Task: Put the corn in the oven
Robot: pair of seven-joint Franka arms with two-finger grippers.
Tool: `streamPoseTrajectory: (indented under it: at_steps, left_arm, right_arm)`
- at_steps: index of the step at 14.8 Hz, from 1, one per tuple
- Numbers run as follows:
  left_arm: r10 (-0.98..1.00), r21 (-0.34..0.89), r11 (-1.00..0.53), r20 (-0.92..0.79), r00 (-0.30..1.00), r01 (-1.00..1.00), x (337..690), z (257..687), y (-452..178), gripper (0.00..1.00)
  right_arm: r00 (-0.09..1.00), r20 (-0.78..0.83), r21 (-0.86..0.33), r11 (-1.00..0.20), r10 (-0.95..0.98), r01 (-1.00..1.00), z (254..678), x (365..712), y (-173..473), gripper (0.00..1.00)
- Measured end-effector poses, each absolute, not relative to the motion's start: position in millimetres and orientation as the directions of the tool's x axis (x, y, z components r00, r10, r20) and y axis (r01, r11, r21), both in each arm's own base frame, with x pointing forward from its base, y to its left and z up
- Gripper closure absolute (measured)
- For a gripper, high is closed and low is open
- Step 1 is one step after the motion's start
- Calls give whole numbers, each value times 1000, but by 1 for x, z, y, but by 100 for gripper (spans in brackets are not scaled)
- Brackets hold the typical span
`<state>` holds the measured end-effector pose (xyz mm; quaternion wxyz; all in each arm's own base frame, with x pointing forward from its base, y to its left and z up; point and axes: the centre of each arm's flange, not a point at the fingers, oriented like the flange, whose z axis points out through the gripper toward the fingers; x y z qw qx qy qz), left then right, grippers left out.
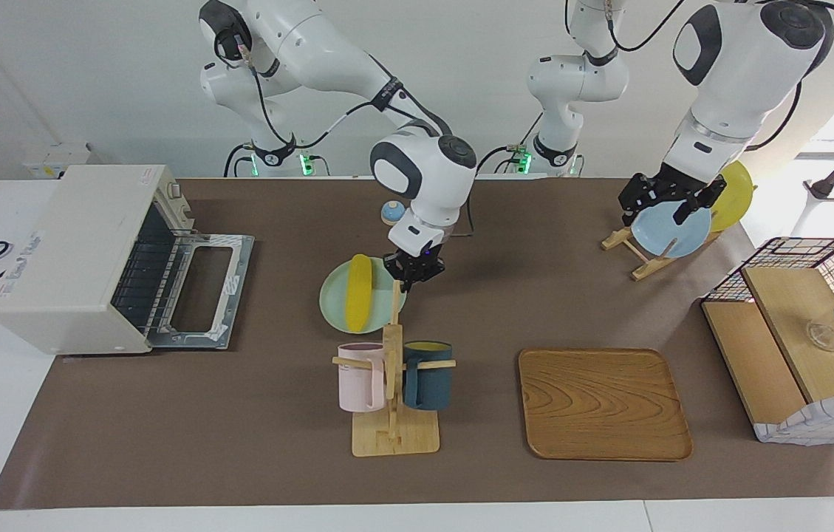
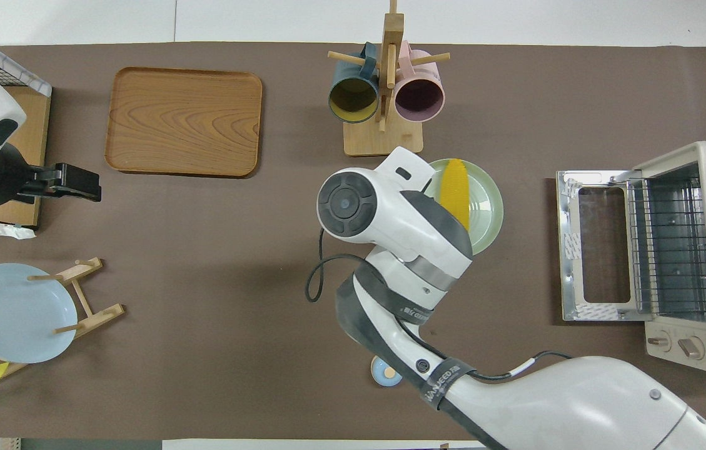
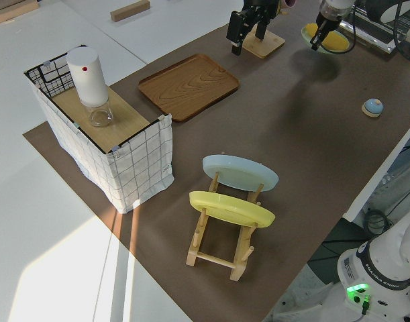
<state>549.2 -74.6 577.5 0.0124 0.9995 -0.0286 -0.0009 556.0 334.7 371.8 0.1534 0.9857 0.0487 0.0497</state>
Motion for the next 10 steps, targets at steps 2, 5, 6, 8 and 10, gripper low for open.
streamPoseTrajectory:
  at_steps: [2, 5, 6, 8, 10]
  left_arm:
    - [-61, 25, -998, -3, 998, -61, 549, 577, -74, 0]
    - [-66, 24, -998, -7, 998, -65, 549, 576, -75, 0]
    - [-66, 24, -998, -7, 998, -66, 549, 575, -75, 0]
    - [-66, 24, -998, -7, 998, -66, 549, 575, -75, 0]
    - [-66, 24, -998, -7, 998, -66, 549, 575, -75, 0]
  right_arm:
    - [990, 66, 324, -941, 121, 93, 383, 570, 292, 97]
    - [992, 37, 352, -930, 123, 102, 397, 578, 226, 97]
    - [993, 28, 360, -928, 115, 97, 400, 577, 207, 97]
    - [996, 17, 377, -923, 86, 74, 403, 571, 177, 97]
    - [999, 0, 393, -918, 54, 50, 401, 563, 149, 97]
